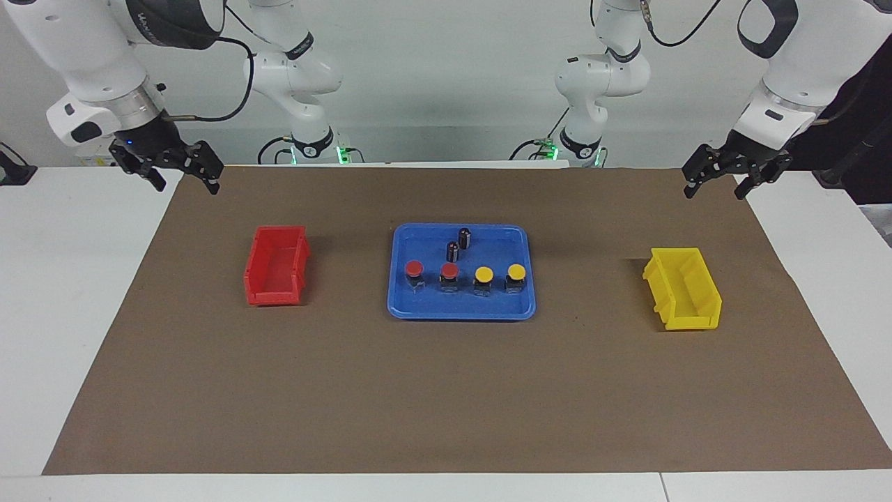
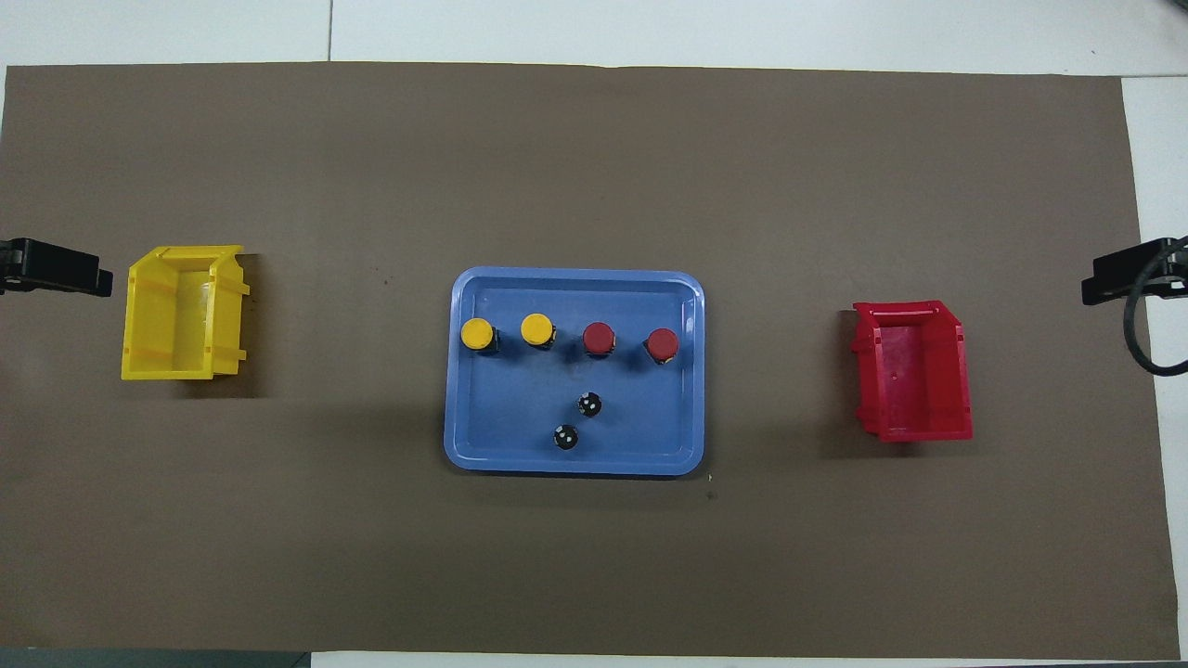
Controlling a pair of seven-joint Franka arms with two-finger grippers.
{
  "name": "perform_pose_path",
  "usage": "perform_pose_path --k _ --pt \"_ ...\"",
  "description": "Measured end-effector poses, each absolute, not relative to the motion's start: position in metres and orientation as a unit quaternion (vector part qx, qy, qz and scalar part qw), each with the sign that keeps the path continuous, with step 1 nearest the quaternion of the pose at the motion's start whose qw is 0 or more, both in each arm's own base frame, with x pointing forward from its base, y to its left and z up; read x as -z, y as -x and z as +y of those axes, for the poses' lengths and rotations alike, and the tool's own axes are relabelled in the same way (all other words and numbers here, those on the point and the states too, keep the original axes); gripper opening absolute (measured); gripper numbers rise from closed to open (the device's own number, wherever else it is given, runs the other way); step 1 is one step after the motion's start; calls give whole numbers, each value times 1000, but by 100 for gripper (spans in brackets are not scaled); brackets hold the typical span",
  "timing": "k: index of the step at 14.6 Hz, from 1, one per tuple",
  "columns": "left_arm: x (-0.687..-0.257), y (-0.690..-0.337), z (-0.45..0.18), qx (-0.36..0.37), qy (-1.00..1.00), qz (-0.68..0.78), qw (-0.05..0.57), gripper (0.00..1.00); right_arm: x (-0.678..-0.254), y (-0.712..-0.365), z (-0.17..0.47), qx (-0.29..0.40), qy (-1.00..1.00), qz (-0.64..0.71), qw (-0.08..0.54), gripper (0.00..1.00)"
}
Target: Sort red and yellow buttons by color
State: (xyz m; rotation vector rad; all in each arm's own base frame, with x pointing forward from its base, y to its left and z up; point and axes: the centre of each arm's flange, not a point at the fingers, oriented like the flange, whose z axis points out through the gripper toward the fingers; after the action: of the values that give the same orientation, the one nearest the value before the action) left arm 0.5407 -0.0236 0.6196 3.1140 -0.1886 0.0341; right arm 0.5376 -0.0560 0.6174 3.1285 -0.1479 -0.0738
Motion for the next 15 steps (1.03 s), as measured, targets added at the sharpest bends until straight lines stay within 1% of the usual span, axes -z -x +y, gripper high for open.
perform_pose_path --k 11,13,15 --pt "-620 -541 -24 -11 -998 -60 11 100 -619 -538 -51 22 -999 -43 5 100" --pt "-620 -541 -24 -10 -998 -60 11 100 -629 -542 -30 10 -1000 -24 5 100" --pt "-620 -541 -24 -10 -998 -60 11 100 -640 -552 9 -3 -1000 -21 6 100"
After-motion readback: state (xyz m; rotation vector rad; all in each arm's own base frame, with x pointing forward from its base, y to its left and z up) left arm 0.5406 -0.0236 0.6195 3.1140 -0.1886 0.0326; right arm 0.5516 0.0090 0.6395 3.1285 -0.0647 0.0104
